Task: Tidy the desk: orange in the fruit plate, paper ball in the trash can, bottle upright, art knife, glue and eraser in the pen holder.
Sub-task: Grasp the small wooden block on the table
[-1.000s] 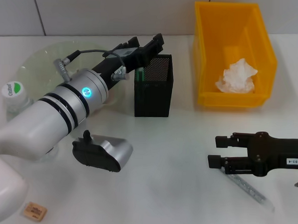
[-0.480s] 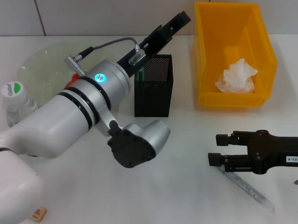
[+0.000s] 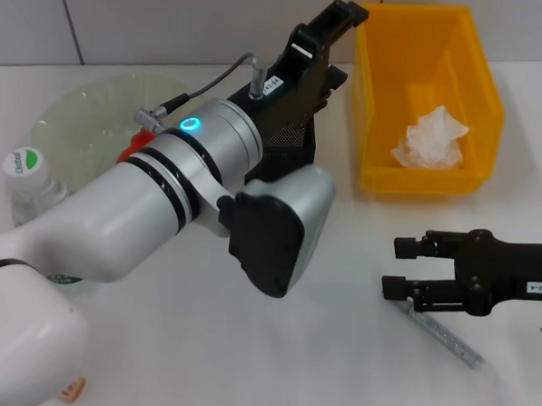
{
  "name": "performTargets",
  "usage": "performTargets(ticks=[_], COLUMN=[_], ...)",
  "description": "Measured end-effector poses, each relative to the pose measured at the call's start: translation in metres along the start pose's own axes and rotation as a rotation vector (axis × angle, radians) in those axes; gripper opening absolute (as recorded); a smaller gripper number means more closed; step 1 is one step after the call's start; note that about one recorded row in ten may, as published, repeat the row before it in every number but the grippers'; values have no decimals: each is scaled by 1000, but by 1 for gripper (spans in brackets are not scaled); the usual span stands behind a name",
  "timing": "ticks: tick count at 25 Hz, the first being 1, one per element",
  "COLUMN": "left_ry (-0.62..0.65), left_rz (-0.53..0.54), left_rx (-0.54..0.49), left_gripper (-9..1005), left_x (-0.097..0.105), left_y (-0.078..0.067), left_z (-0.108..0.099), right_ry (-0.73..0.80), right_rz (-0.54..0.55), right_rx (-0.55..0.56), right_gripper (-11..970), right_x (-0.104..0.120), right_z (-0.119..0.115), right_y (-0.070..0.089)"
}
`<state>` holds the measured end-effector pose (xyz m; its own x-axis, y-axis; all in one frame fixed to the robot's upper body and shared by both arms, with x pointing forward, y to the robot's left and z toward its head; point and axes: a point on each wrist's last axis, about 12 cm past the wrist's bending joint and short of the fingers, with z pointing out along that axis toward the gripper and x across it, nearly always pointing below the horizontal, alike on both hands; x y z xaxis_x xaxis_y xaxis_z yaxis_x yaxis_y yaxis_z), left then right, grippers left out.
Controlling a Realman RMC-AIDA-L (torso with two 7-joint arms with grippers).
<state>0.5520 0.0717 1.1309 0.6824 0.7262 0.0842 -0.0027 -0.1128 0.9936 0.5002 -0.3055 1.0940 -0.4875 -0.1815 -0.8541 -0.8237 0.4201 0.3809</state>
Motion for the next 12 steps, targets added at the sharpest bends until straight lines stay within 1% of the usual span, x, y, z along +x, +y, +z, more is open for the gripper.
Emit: performTargets(ticks=[6, 8, 10, 12], left_ry=[27, 33, 36, 36], left_rz=[-192, -256, -347, -347], left_rx=[-18, -31, -46, -46], left_gripper=[812, 812, 813, 813], left_x=[2, 2, 1, 1], left_y=[9, 14, 22, 22], left_z=[0, 1, 1, 1], right_ry=[-41, -44, -46, -48], right_rz=[-24, -28, -32, -35], right_rx=[3, 5, 6, 7], right_gripper=[757, 757, 757, 757], right_x=[2, 3, 5, 7], right_z=[-13, -16, -18, -20], right_y=[2, 3, 4, 5])
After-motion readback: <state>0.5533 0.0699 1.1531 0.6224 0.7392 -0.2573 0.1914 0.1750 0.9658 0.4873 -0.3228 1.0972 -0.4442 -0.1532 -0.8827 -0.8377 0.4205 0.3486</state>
